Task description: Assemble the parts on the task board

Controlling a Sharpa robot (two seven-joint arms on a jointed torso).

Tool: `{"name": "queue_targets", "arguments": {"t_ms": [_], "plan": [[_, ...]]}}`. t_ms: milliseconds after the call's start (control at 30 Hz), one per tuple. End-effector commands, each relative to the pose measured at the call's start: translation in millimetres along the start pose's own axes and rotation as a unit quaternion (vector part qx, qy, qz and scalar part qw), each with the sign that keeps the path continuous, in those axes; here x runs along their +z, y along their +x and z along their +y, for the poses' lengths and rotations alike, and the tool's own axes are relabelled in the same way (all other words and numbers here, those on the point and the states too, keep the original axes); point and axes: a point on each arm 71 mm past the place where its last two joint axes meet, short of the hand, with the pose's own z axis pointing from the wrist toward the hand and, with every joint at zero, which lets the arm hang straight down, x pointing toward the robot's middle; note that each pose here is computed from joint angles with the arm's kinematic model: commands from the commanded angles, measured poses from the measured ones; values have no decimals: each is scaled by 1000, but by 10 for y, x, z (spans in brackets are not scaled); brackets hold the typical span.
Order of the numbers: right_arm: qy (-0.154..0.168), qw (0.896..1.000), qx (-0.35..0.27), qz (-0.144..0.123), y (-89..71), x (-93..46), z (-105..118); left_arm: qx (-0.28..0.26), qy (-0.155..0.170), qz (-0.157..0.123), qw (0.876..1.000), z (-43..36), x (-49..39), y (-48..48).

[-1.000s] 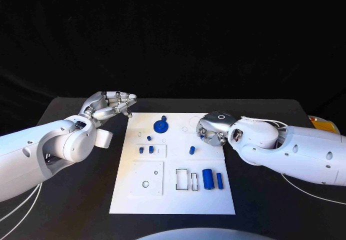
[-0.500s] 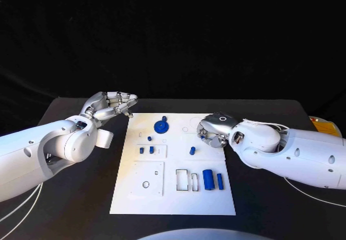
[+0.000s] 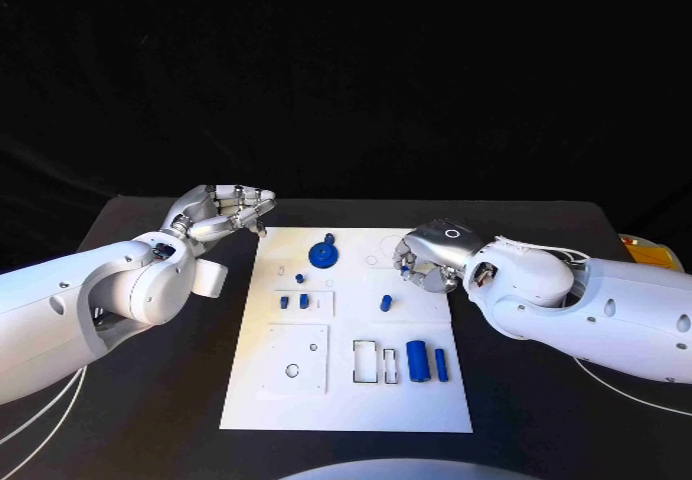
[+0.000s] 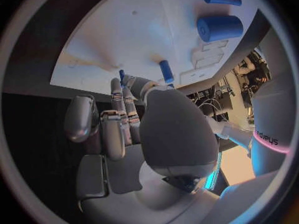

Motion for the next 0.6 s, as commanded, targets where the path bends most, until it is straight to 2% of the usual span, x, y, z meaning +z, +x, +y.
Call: {"name": "queue_targets", "arguments": {"t_ms": [33, 333, 600], "plan": [[-6, 1000, 14, -23, -55, -31, 30, -3, 2, 2, 1000, -9, 6, 14], [-27, 998, 39, -49, -130, -78, 166, -4, 3, 3, 1000, -10, 9, 24], [-63, 994, 64, -65, -158, -77, 426, -5, 5, 5, 1000, -12, 18, 46]]}}
